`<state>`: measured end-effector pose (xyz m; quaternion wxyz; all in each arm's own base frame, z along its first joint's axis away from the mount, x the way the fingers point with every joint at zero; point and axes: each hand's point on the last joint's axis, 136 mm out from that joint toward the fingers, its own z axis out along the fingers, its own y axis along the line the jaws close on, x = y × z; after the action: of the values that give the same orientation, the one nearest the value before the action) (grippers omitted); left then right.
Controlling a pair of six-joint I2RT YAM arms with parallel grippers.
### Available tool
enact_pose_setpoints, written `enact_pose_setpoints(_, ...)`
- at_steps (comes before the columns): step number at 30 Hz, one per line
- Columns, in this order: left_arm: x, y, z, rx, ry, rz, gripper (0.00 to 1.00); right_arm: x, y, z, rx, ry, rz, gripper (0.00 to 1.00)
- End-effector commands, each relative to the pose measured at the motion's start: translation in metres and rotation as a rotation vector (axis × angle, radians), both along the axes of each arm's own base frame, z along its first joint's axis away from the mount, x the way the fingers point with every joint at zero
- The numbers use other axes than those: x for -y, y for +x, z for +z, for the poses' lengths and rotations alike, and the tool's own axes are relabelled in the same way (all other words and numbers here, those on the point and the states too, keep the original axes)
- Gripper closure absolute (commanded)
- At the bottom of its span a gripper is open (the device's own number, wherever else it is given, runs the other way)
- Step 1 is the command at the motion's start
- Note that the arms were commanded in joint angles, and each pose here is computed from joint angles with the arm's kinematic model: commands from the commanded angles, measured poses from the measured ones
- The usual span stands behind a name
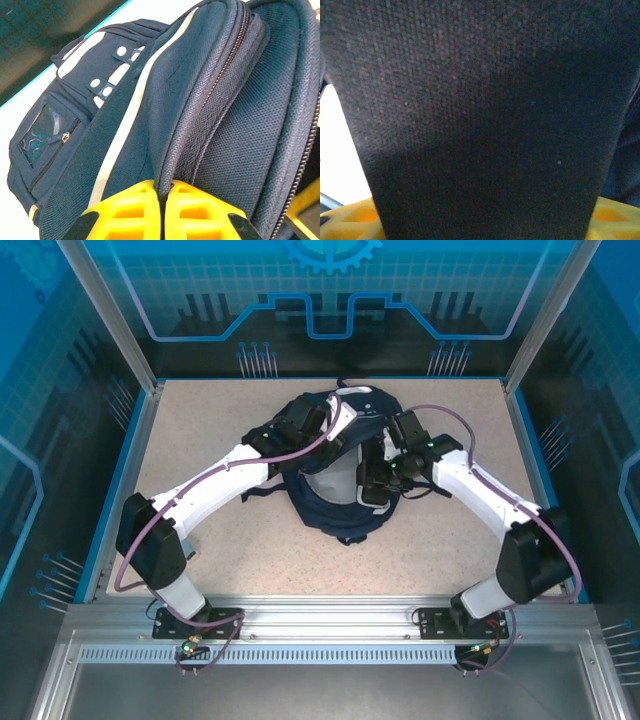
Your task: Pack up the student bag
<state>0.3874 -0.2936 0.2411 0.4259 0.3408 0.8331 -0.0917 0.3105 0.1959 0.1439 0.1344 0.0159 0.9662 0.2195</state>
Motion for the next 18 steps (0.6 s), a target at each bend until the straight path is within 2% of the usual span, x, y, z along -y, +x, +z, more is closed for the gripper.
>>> enact_pose_setpoints(1, 0.011, 0.008, 0.065, 0.133, -0.173, 0.027, 1.00, 0.003, 0.032, 0.005, 0.047, -0.039, -0.046, 0.35)
enact_pose_setpoints(4, 0.012, 0.011, 0.057, 0.109, -0.175, 0.044, 1.00, 0.013, 0.057, -0.002, 0.086, -0.114, -0.088, 0.32)
enact_pose_setpoints(9, 0.016, 0.013, 0.032, 0.033, -0.130, 0.049, 1.00, 0.010, 0.077, 0.004, 0.220, -0.094, -0.079, 0.14)
enact_pose_setpoints(14, 0.020, 0.012, 0.000, -0.052, -0.096, 0.044, 1.00, 0.018, 0.055, 0.012, 0.234, -0.071, -0.072, 0.09)
enact_pose_setpoints(18, 0.023, 0.010, -0.007, -0.082, -0.107, 0.037, 1.00, 0.020, 0.021, 0.009, 0.190, -0.002, -0.077, 0.16)
